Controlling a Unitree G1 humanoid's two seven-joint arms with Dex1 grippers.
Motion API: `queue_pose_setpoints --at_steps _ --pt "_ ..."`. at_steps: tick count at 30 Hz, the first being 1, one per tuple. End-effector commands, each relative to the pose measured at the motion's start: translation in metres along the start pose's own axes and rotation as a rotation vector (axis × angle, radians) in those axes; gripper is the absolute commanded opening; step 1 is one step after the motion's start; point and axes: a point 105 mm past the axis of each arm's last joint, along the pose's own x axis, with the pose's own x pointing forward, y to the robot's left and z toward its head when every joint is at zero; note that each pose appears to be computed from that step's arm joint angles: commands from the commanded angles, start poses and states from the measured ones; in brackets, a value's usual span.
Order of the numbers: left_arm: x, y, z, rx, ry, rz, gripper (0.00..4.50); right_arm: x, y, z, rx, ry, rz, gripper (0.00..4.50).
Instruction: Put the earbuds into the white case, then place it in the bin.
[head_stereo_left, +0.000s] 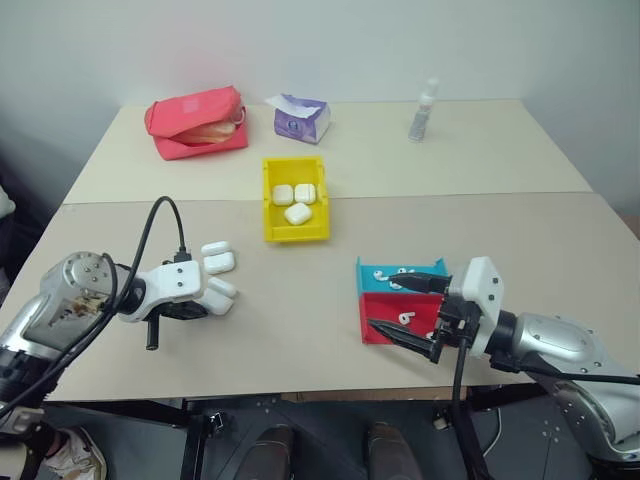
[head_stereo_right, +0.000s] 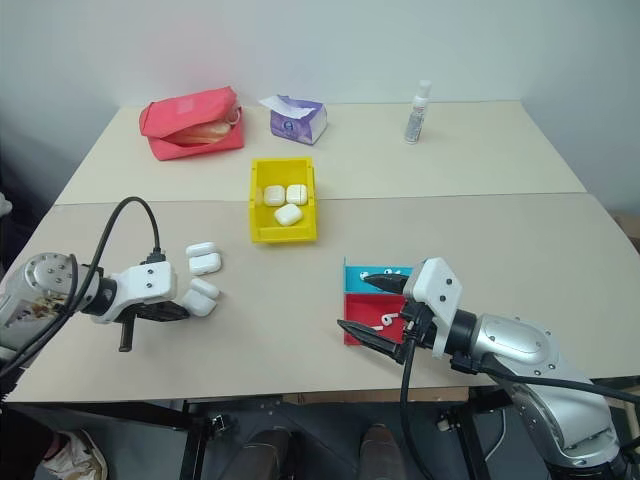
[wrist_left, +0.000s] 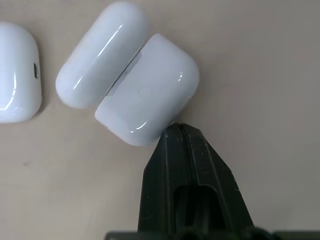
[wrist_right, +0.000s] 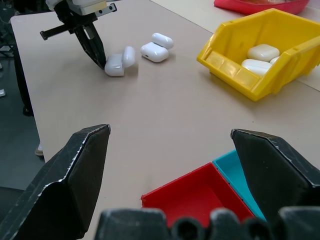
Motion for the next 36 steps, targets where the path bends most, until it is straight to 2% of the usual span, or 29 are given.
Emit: queue_pose_setpoints --at_steps 1,12,18,21,24,25,31,33,34,36 --pt "-0.002 0.008 0.002 0.012 0.006 0.027 0.02 -0.004 0.001 0.011 -0.038 -0.019 -0.003 4.50" --pt "-0.002 0.025 0.005 0.055 0.008 0.071 0.02 -0.005 0.002 0.011 -0.042 -0.019 -0.010 4.50" --pt "-0.019 0.025 0.006 0.061 -0.004 0.050 0.02 -0.006 0.003 0.011 -0.040 -0.021 -0.009 4.50" --pt "-0.041 0.028 0.007 0.062 0.006 0.016 0.59 -0.006 0.005 0.011 -0.036 -0.022 -0.005 4.50" --pt "-0.052 0.031 0.016 0.075 -0.006 -0.004 1.40 -0.004 0.005 0.011 -0.035 -0.027 0.001 4.50" --pt "-0.053 0.032 0.020 0.081 -0.011 -0.013 1.81 -0.003 0.005 0.011 -0.034 -0.029 0.002 4.50" --pt "-0.047 0.027 0.037 0.081 -0.029 -0.069 3.66 0.000 0.006 0.011 -0.034 -0.036 0.004 4.50" --pt "-0.040 0.027 0.039 0.050 0.003 -0.065 4.21 0.000 0.006 0.011 -0.032 -0.038 -0.002 4.50" --pt "-0.038 0.027 0.039 0.039 0.019 -0.061 4.43 0.000 0.006 0.011 -0.031 -0.038 -0.004 4.50" --pt "-0.035 0.025 0.041 0.022 0.046 -0.085 4.47 -0.001 0.007 0.011 -0.028 -0.037 -0.010 4.50"
